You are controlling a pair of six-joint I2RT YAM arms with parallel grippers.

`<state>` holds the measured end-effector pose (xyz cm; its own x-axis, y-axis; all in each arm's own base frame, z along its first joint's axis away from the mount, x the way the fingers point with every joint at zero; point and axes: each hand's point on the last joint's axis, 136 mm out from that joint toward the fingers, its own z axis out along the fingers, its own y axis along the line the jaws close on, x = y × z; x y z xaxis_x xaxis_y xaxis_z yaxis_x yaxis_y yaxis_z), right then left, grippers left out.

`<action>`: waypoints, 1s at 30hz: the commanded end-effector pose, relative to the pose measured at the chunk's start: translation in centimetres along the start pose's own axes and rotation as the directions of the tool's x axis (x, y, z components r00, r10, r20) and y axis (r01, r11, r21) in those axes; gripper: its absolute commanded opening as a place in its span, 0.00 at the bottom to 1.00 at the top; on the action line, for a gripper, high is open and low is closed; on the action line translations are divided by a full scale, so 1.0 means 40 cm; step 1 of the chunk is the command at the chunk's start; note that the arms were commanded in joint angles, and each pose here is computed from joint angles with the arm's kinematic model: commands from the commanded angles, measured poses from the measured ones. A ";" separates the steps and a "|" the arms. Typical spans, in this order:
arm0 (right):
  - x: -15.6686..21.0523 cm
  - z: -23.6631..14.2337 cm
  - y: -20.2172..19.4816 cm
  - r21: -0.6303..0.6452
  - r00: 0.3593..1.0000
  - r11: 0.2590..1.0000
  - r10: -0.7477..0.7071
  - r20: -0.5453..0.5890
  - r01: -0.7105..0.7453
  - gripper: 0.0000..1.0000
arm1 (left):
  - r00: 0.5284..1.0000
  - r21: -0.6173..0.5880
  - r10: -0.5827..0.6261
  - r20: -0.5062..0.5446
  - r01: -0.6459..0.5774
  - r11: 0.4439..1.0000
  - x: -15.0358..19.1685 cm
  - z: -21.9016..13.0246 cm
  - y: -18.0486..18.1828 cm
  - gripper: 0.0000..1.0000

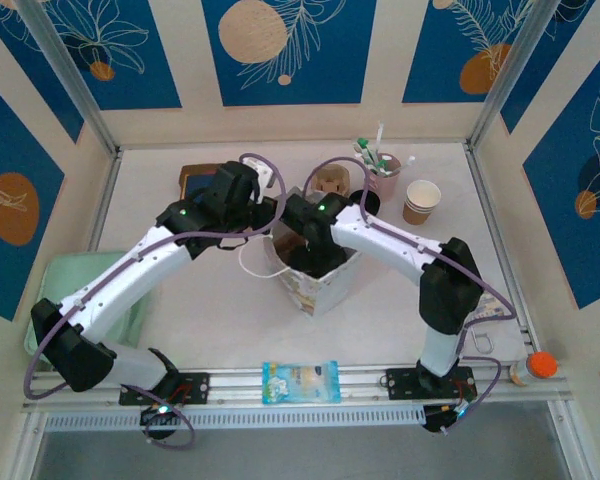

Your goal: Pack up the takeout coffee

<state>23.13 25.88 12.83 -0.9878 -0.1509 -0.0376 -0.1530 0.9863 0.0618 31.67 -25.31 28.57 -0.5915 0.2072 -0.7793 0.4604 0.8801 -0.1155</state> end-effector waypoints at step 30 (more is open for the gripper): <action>0.151 0.025 -0.048 0.076 0.993 0.997 -0.011 -0.116 0.020 0.33 | 0.998 -0.099 0.014 0.058 -0.008 0.995 -0.021 -0.035 0.041 0.07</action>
<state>19.14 23.88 11.50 -0.9792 -0.2009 0.0268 -0.2013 0.9794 -0.0134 31.73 -23.91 28.40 -0.5731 0.2163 -0.7904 0.4180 0.9068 -0.0549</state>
